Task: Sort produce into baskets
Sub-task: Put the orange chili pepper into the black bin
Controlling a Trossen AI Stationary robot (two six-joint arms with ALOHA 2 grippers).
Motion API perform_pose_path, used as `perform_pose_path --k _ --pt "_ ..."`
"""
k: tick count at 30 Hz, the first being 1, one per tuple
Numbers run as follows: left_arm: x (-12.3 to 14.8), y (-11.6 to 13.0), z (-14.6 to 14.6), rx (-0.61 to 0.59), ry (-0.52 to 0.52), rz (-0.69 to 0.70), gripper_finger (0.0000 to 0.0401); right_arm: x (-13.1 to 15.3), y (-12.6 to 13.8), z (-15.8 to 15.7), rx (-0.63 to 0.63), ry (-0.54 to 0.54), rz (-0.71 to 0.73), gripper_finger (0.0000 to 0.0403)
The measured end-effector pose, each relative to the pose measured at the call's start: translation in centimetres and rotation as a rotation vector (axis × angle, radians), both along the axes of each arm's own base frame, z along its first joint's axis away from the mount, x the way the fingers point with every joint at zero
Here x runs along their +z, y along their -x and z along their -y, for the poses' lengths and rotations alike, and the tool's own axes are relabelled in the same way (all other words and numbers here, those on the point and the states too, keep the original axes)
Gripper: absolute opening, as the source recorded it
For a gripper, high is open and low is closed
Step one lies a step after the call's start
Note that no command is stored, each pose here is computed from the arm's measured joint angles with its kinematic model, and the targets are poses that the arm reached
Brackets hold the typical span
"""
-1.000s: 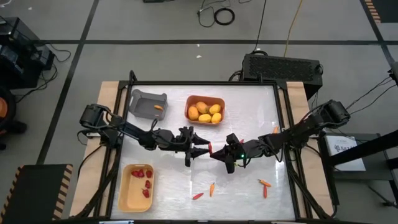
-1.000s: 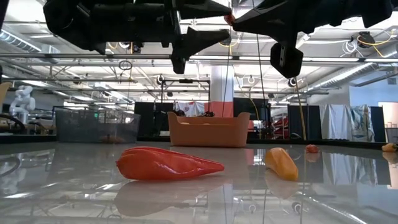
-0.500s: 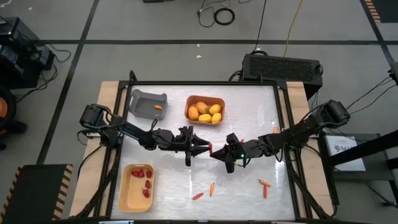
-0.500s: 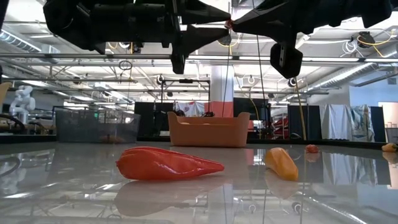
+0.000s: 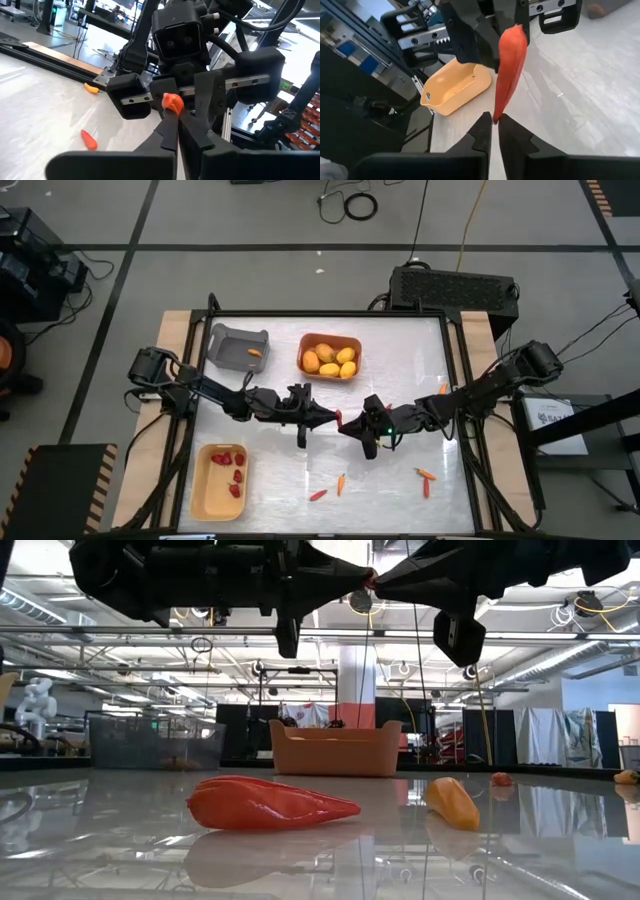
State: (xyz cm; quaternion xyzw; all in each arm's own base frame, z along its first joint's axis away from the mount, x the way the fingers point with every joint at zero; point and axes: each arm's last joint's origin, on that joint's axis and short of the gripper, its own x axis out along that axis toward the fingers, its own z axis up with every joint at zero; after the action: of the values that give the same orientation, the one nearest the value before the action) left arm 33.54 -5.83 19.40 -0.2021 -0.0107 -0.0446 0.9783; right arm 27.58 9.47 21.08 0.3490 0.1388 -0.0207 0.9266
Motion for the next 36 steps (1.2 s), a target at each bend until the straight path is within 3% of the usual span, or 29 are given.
perform_pose_path --k 9,15,22,30,36 --pt "1.6 0.3 -1.6 -0.035 -0.001 0.026 0.0009 -0.4 0.1 -0.1 0.020 0.053 -0.037 0.0107" --pt "3.6 2.1 -4.3 0.040 -0.098 -0.127 0.0010 -1.6 0.6 0.0 0.017 0.009 -0.175 0.0139" --pt "6.3 7.9 -8.0 0.359 -0.210 -0.433 0.0010 -2.4 1.4 -0.6 0.012 -0.018 -0.269 0.0143" --pt "7.3 14.3 -10.8 0.783 -0.280 -0.706 0.0010 -2.3 1.8 -1.4 -0.036 0.066 -0.241 0.0144" --pt "5.4 16.0 -12.7 0.891 -0.145 -0.911 0.0010 -2.3 1.8 -1.6 0.001 0.056 -0.249 0.0144"
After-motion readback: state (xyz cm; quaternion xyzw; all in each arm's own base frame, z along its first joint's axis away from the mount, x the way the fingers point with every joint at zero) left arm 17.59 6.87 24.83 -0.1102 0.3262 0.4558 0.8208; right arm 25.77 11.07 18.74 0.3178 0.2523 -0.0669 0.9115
